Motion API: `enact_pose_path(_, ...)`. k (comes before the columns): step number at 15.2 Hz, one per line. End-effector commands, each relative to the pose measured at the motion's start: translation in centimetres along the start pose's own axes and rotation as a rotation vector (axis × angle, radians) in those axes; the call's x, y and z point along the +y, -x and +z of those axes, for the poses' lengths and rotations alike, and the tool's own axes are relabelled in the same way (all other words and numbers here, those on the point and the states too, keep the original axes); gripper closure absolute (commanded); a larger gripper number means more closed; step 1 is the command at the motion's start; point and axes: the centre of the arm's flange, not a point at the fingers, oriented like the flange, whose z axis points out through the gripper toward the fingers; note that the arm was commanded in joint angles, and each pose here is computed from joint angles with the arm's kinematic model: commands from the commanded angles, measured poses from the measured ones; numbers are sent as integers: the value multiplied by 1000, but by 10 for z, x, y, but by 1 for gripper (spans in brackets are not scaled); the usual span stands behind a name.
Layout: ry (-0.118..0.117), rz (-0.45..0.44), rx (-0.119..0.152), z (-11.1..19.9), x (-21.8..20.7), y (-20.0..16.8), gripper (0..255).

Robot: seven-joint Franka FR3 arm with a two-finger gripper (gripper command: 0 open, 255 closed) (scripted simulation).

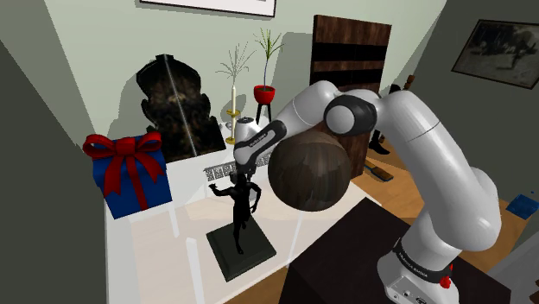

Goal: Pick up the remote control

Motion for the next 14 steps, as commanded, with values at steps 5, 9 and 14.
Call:
enact_pose_path(5, 0, 0, 0, -32, 0, 0, 255)
enact_pose_path(9, 0, 0, 0, -53, 1, 0, 255)
enact_pose_path(14, 0, 0, 0, -69, 1, 0, 255)
